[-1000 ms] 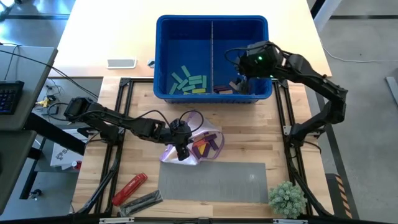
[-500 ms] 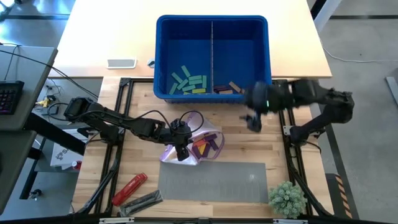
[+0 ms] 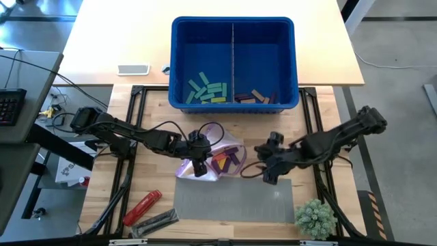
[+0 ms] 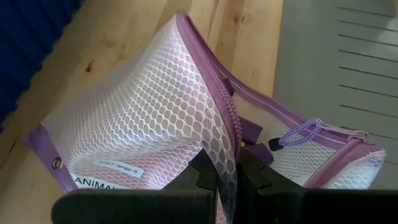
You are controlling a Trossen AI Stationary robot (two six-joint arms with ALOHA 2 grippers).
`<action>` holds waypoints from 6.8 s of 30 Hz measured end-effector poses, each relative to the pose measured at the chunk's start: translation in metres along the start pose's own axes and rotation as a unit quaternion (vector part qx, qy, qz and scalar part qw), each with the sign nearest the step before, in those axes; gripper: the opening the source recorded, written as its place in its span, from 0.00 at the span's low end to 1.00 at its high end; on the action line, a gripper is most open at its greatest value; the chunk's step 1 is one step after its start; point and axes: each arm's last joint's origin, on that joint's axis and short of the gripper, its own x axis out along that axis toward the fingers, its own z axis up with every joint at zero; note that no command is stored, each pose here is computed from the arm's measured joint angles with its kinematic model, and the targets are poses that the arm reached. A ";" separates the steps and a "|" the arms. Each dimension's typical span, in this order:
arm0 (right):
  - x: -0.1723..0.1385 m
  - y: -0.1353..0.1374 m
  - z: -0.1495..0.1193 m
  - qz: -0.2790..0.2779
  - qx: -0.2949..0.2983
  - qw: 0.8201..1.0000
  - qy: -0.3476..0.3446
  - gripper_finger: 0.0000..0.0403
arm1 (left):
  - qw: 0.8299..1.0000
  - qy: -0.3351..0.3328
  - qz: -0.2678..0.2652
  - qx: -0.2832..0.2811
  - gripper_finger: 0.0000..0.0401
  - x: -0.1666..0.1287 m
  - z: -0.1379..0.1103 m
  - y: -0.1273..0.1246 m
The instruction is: Sort blocks
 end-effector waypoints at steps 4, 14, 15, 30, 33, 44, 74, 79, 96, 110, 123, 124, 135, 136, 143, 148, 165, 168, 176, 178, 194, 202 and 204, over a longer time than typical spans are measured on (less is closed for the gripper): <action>0.028 0.006 -0.014 0.026 0.009 1.000 0.002 0.71 | 1.000 -0.013 0.002 -0.005 0.00 0.000 0.002 -0.001; 0.005 -0.018 0.032 -0.019 -0.009 0.995 -0.096 0.71 | 0.999 -0.018 0.000 -0.027 0.00 0.000 0.003 -0.001; 0.000 -0.025 0.040 -0.029 -0.015 0.994 -0.107 0.71 | 0.999 -0.018 0.000 -0.027 0.00 0.000 0.003 -0.001; -0.058 -0.209 0.094 -0.192 0.030 0.970 -0.149 0.71 | 1.000 -0.016 0.007 -0.019 0.00 0.000 0.003 0.001; -0.057 -0.235 0.091 -0.186 0.072 0.968 -0.154 0.71 | 1.000 -0.016 0.007 -0.019 0.00 0.000 0.003 0.001; -0.005 -0.311 0.079 -0.215 0.290 0.928 -0.096 0.71 | 0.999 -0.018 0.004 -0.033 0.00 0.000 0.004 0.001; 0.157 -0.375 0.034 -0.051 0.322 0.938 0.119 0.71 | 1.000 0.009 -0.004 -0.018 0.00 0.000 -0.002 -0.001; 0.175 -0.375 0.029 -0.054 0.386 0.910 0.139 0.71 | 1.000 0.010 -0.001 -0.020 0.00 0.000 -0.001 0.001; 0.208 -0.384 0.002 -0.079 0.304 0.920 0.236 0.71 | 0.999 0.007 0.018 -0.035 0.00 0.006 0.005 0.022; 0.233 -0.397 -0.012 -0.131 0.259 0.920 0.263 0.47 | 1.000 0.011 0.018 -0.020 0.00 0.005 0.004 0.022; 0.204 -0.400 -0.009 -0.098 0.262 0.928 0.248 0.21 | 0.999 0.021 0.028 -0.017 0.00 0.005 0.002 0.023; 0.193 -0.397 -0.004 -0.102 0.262 0.930 0.236 0.21 | 0.999 0.022 0.027 -0.017 0.00 0.005 0.002 0.023; 0.033 -0.334 0.064 -0.125 0.233 0.964 -0.006 0.21 | 0.999 0.022 0.026 -0.017 0.00 0.005 0.002 0.023; 0.020 -0.322 0.068 -0.117 0.228 0.966 -0.027 0.21 | 0.999 0.022 0.025 -0.016 0.00 0.005 0.002 0.023; -0.071 -0.217 0.082 -0.032 0.146 0.973 -0.174 0.21 | 1.000 0.024 0.004 -0.010 0.00 0.004 0.001 0.016; -0.104 -0.148 0.078 0.034 0.132 0.966 -0.219 0.21 | 1.000 0.025 -0.001 0.000 0.00 0.003 0.000 0.013; -0.042 0.038 0.069 0.080 0.005 0.989 -0.128 0.21 | 0.999 0.031 -0.030 0.021 0.00 0.003 -0.001 0.010; -0.017 0.059 0.073 0.035 -0.009 0.988 -0.147 0.21 | 0.996 0.038 -0.068 0.050 0.00 0.001 -0.003 0.004; 0.065 0.108 0.071 -0.016 -0.112 0.986 -0.123 0.21 | 0.992 0.043 -0.094 0.076 0.00 -0.003 -0.008 -0.011; 0.090 0.123 0.068 0.003 -0.156 0.981 -0.117 0.21 | 0.992 0.044 -0.097 0.070 0.00 -0.003 -0.008 -0.012; 0.211 0.109 0.055 -0.094 -0.374 0.923 -0.004 0.21 | 0.986 0.066 -0.132 0.077 0.00 -0.009 -0.016 -0.027; 0.198 0.077 0.063 -0.094 -0.285 0.953 0.042 0.59 | 0.989 0.060 -0.116 0.065 0.00 -0.010 -0.017 -0.030; 0.186 0.078 0.065 -0.078 -0.273 0.958 0.038 0.66 | 0.991 0.056 -0.108 0.061 0.00 -0.010 -0.017 -0.030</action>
